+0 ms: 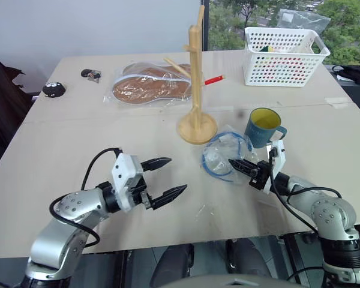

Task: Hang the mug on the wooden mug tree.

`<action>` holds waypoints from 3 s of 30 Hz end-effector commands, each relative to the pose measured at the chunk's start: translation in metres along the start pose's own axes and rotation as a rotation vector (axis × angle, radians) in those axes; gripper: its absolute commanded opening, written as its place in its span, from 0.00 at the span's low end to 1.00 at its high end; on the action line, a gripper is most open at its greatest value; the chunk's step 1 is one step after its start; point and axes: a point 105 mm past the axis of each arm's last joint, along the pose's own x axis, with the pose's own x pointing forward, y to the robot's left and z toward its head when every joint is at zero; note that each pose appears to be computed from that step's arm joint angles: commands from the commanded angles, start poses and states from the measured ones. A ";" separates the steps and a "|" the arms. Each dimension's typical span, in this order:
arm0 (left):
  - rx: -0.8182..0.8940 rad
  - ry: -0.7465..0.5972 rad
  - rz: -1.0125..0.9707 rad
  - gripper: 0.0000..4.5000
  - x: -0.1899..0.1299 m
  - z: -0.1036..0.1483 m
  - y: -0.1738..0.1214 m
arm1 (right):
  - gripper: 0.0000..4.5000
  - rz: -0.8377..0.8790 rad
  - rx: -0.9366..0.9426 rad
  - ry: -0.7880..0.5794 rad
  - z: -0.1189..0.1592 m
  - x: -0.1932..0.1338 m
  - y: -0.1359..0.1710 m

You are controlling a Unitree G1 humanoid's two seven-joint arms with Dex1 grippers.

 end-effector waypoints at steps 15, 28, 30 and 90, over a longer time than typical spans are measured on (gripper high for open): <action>0.047 -0.059 -0.453 1.00 0.048 0.051 -0.027 | 0.02 -0.150 -0.074 0.014 0.023 -0.150 0.036; 0.083 -0.103 -0.291 1.00 0.116 0.066 -0.006 | 0.02 -0.749 -0.396 -0.177 0.119 -0.244 -0.068; 0.093 -0.108 -0.282 1.00 0.124 0.066 -0.010 | 0.02 -0.887 -0.460 -0.277 0.144 -0.255 -0.090; 0.282 -0.039 0.030 1.00 0.149 0.061 -0.002 | 0.00 -0.735 -0.550 -0.229 0.066 -0.056 -0.117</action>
